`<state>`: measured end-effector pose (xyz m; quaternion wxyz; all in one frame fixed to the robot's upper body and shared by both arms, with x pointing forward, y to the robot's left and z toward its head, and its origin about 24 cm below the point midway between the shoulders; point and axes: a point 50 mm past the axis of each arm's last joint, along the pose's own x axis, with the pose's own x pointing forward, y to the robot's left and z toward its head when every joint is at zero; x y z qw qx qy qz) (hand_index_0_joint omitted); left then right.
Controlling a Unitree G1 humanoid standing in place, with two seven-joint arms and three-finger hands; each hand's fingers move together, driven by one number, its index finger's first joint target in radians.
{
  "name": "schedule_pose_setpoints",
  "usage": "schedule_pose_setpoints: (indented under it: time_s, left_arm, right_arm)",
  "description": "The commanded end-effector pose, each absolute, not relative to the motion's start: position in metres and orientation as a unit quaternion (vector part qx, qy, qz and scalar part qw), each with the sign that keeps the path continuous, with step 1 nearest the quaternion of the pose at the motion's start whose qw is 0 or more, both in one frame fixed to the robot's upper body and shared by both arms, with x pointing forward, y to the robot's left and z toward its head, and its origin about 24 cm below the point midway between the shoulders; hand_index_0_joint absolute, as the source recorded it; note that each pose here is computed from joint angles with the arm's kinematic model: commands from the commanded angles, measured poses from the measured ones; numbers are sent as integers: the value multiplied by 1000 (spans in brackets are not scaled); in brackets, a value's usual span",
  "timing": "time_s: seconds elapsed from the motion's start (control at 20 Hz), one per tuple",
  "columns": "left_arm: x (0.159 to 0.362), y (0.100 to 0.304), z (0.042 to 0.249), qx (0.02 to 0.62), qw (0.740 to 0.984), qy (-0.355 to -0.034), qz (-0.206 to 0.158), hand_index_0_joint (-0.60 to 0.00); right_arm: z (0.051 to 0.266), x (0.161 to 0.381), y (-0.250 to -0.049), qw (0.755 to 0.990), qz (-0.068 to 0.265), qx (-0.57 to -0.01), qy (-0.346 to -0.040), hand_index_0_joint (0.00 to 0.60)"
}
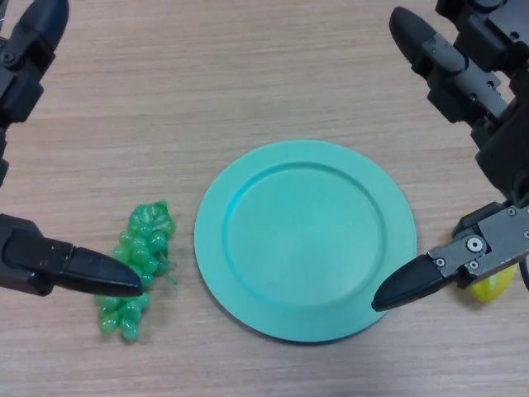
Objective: Pick up the green grapes and place it on the plate
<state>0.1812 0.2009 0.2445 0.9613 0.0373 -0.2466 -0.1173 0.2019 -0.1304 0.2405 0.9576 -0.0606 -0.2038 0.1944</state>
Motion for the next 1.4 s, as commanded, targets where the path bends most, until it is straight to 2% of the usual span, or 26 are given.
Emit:
schedule_pose_setpoints:
  time_s: [0.05,0.2,0.4,0.55,0.7,0.95,1.1,1.25,1.35,1.4]
  left_arm:
    - [172,207,264,54,938,-329,-91,0]
    - [184,209,252,38,943,-318,-88,0]
    - [188,211,249,37,946,-309,-87,0]
    - [194,226,242,71,944,-319,-39,0]
    - [207,247,220,97,949,-301,0,0]
    - [223,256,181,163,946,-281,25,0]
    - [235,258,153,199,946,-250,51,0]
    - [241,257,135,216,950,-217,61,0]
    - [243,252,119,224,955,-186,59,0]
    - [244,249,106,240,957,-154,57,0]
  right_arm:
    - [269,189,-142,933,160,-60,-317,0]
    - [270,189,-141,932,156,-57,-323,0]
    - [271,190,-142,932,156,-59,-321,0]
    - [269,192,-141,933,155,-59,-321,0]
    - [267,194,-138,933,158,-57,-318,0]
    - [264,194,-134,935,169,-56,-308,0]
    - [263,193,-134,935,170,-53,-306,0]
    - [262,192,-135,936,168,-50,-306,0]
    - [262,191,-135,936,167,-50,-307,0]
    - [263,191,-135,935,166,-51,-308,0]
